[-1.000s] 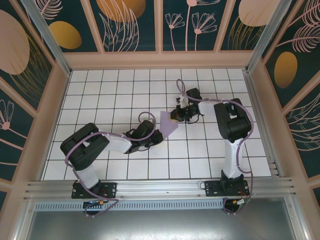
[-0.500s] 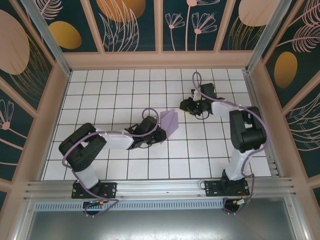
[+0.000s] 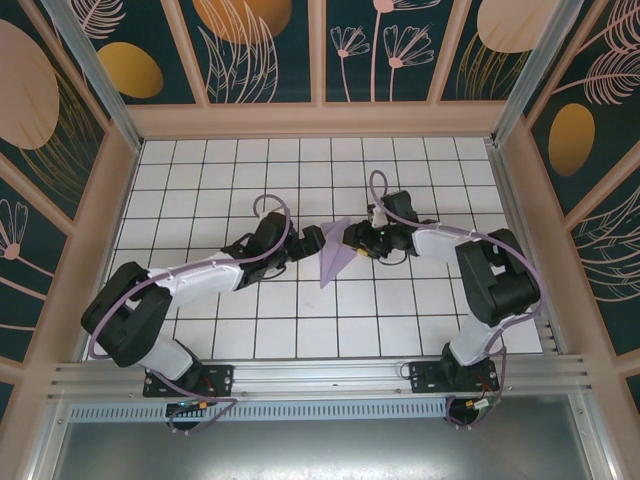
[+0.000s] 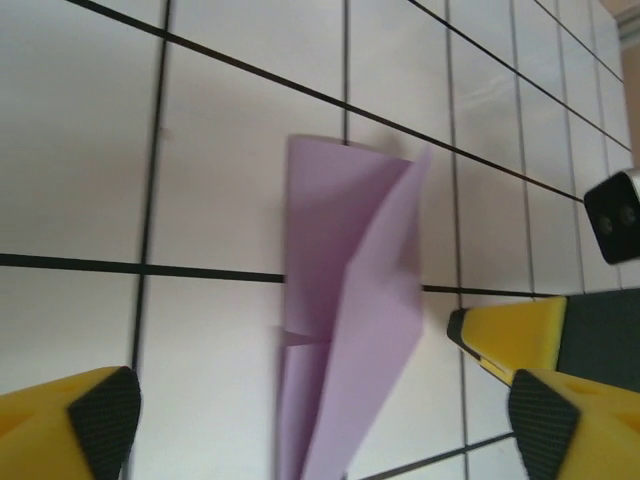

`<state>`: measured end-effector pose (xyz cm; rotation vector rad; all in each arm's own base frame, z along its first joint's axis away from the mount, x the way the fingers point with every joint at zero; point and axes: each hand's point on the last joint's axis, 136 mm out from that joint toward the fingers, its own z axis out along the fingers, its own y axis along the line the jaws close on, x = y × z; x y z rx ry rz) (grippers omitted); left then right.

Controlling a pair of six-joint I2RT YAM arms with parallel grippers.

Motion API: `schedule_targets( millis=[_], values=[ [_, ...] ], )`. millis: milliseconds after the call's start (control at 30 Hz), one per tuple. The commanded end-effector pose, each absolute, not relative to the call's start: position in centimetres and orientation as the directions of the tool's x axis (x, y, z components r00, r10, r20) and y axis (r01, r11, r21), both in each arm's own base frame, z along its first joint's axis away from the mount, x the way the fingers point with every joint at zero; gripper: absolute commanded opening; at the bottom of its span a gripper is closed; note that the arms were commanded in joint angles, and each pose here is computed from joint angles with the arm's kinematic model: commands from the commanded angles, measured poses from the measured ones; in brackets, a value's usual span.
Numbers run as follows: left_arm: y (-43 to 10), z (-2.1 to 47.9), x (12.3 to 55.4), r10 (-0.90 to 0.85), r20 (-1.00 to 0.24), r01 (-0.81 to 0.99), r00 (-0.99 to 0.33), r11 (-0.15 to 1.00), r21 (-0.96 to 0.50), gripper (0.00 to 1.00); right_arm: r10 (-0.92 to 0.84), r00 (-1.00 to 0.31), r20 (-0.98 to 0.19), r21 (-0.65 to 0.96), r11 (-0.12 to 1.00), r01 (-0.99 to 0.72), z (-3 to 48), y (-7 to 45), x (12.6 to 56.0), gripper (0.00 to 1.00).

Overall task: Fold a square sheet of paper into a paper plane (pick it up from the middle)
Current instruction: Fourth fold the wing at the center of the table, then pick up the paper from the center of the table.

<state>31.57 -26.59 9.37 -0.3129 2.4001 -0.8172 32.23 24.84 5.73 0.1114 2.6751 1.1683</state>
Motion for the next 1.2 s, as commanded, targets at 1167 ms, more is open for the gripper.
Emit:
schedule_targets(
  millis=[1167],
  values=[
    [-24.5, 9.7, 30.2, -0.464, -0.354, -0.092, -0.812, 0.701, -0.708, 0.99, 0.122, -0.98, -0.155, 0.857, 0.51, -0.072, 5.7, 29.7, 32.3, 0.08]
  ],
)
